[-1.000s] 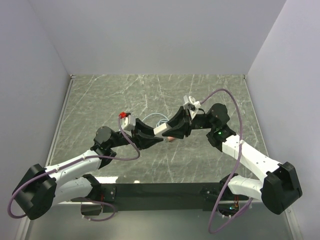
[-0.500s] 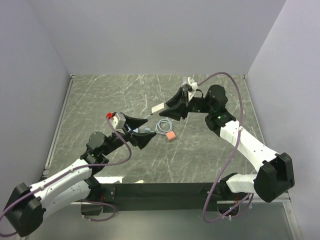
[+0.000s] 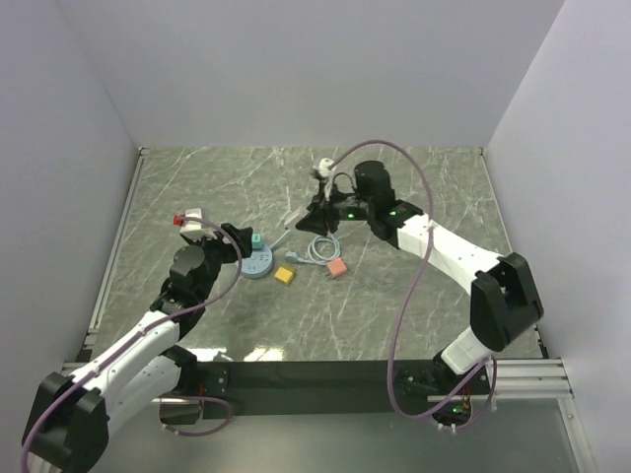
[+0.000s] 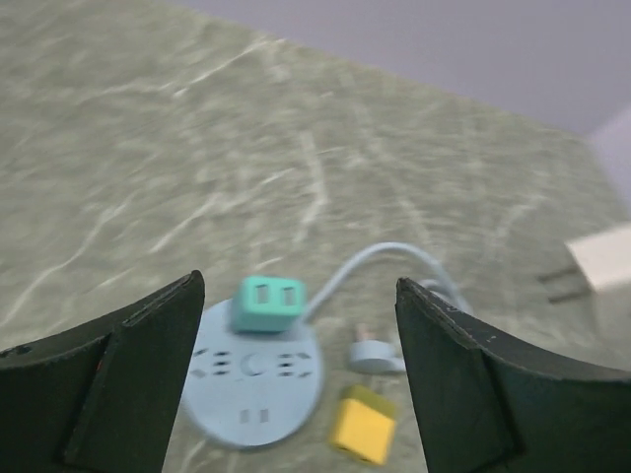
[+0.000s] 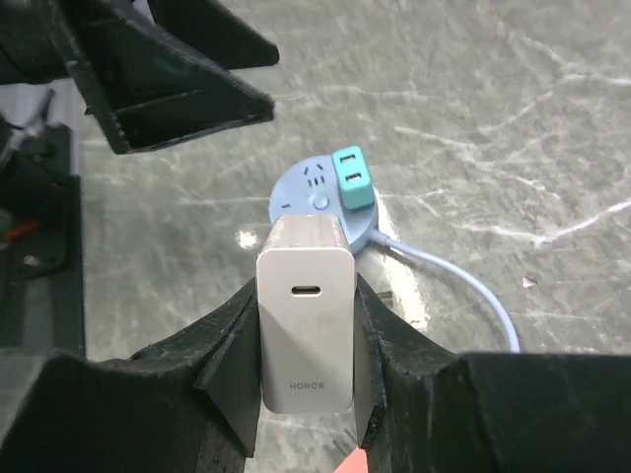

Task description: Insert the plug

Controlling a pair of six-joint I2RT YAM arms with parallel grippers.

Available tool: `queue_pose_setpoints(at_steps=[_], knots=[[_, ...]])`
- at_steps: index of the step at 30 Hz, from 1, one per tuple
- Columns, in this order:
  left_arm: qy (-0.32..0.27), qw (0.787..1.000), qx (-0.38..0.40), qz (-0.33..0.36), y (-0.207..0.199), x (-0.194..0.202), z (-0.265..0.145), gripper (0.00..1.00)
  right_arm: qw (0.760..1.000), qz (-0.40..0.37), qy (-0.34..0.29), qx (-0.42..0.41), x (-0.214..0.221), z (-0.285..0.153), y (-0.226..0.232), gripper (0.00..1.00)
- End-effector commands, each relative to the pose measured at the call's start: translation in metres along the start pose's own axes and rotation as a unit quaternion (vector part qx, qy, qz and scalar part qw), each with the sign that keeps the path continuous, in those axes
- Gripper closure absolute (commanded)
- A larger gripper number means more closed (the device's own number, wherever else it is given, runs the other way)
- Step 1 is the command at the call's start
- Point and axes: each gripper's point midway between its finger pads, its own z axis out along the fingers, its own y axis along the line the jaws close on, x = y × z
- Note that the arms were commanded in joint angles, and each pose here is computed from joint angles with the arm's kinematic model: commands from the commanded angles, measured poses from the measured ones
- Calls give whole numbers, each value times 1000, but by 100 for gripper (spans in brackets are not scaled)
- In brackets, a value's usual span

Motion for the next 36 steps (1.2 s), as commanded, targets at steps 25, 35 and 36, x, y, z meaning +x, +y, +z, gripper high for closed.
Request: queue_pose_setpoints(at_steps=[25,35,36], knots=[[47,996,-70,-34,56,30,60,11,978,-149,142,32,41,102,-7,100],[80,995,-55,-39,53,50,54,13,971,-177,159,26,58,126,-12,100],[81,995,-53,-39,53,50,54,13,970,-179,162,25,60,127,-12,100]])
